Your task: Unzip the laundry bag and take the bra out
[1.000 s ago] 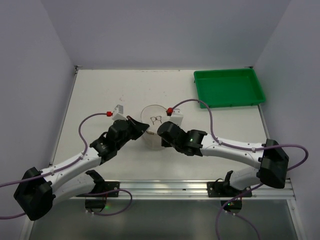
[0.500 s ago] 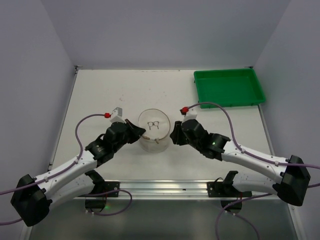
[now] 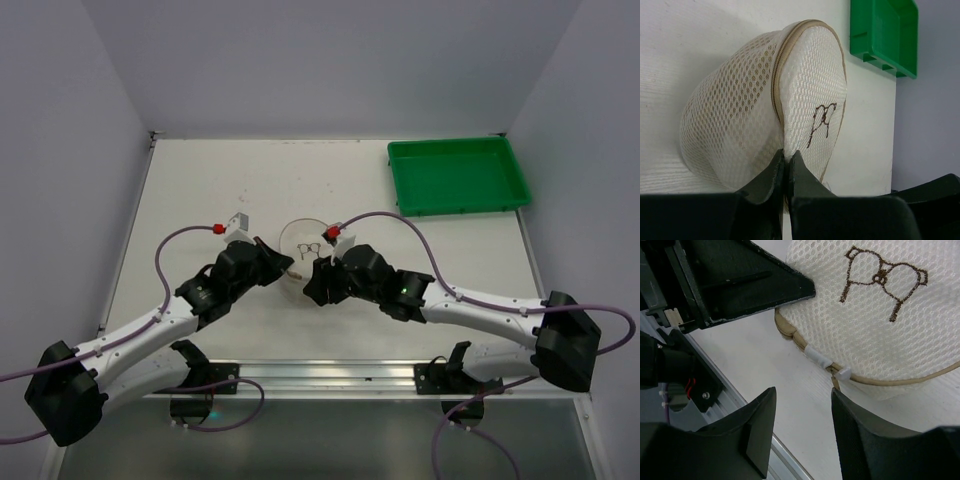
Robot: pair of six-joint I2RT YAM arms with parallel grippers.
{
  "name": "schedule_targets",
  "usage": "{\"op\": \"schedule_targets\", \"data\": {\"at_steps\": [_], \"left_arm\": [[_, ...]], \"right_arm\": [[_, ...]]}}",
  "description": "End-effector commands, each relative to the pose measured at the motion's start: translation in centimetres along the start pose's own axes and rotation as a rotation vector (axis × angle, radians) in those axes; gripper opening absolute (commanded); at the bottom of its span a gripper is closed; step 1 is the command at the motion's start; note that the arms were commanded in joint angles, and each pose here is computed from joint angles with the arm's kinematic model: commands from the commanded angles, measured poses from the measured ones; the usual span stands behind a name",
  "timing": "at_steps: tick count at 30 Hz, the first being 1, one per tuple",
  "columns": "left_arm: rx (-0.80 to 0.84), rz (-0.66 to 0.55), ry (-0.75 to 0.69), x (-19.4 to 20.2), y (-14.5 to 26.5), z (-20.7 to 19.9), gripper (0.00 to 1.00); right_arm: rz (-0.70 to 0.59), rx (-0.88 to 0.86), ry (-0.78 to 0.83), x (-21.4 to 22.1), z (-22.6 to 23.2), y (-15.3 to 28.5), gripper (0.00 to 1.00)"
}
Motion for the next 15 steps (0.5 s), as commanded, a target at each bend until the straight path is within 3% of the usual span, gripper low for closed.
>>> {"op": "schedule_targets", "data": {"at_steps": [1,15], "left_arm": [[0.066,-0.033,0.025,-1.2,0.5,-2.3,0.00],[0.059,-0.027,0.024,-1.0,0.5,-2.1,0.00]], "right_arm": [[-0.021,-0.035,0.011,-0.5,0.7,-0.7,0.50],[-0.011,0.097,0.002,0.1,-1.7,-1.0,0.49]]}}
Point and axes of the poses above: each gripper's point midway between its finger pads, its own y axis back along the fingers, its own z axis along the line the jaws close on, x = y × z, the point moved 3 cm from there along y, back along the fingers, and after that the axes turned 1 degree about y, right-handed, at the moved point
